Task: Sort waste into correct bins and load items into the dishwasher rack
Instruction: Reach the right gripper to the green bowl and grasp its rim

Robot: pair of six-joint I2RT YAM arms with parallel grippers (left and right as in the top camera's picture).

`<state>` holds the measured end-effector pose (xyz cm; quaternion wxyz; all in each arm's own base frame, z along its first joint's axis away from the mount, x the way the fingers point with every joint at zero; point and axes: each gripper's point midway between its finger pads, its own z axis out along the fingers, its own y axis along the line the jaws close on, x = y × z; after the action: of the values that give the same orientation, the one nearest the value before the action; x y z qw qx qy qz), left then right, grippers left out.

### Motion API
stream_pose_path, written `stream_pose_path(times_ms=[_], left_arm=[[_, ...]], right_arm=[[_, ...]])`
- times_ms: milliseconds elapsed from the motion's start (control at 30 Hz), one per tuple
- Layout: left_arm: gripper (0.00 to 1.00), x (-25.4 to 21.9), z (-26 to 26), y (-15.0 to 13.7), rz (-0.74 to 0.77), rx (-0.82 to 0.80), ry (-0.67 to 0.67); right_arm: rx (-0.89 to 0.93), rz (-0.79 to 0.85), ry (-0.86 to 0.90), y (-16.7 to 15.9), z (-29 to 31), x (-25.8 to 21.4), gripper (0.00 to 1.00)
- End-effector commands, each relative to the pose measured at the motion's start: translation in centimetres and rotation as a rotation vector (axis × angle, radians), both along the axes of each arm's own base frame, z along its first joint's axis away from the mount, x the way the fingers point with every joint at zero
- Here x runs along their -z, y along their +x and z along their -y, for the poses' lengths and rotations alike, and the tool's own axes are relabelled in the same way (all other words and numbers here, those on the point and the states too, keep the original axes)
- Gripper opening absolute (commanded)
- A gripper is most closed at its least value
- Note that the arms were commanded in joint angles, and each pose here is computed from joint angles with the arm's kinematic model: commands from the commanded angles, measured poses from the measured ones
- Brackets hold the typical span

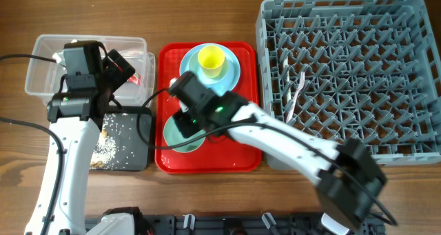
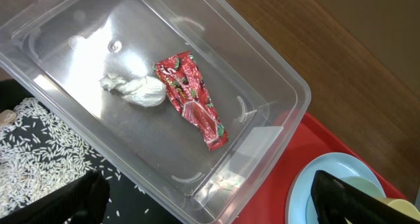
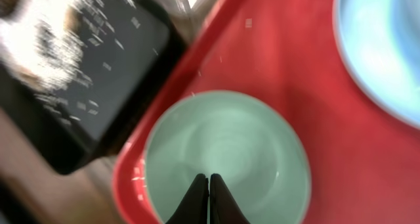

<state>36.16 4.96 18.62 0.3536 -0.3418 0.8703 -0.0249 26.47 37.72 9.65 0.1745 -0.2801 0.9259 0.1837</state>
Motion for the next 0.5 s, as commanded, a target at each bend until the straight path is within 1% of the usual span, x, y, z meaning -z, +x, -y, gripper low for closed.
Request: stream_pose_path(times_ms=[0,167,333,467], left_arm=[[1.0,-0.7,-0.3,0.1,0.017,-0.008,0.009],[1.0,-0.7,-0.3,0.1,0.017,-0.008,0.009],[1.0,-0.7,-0.3,0.1,0.017,-0.008,0.009],[1.0,-0.7,-0.3,0.1,0.017,-0.008,0.009]], right_arm=[[0.079,0.008,-0.126,1.0,1.1,4.0,0.04],[0.14,0.032,-0.251,2.1,4.1,5.1,0.04],[0.273,0.078,-0.396,3.7,8.6,5.2,0.04],[0.353,0.069,-0.478,5.0,12.2,5.1,0.04]])
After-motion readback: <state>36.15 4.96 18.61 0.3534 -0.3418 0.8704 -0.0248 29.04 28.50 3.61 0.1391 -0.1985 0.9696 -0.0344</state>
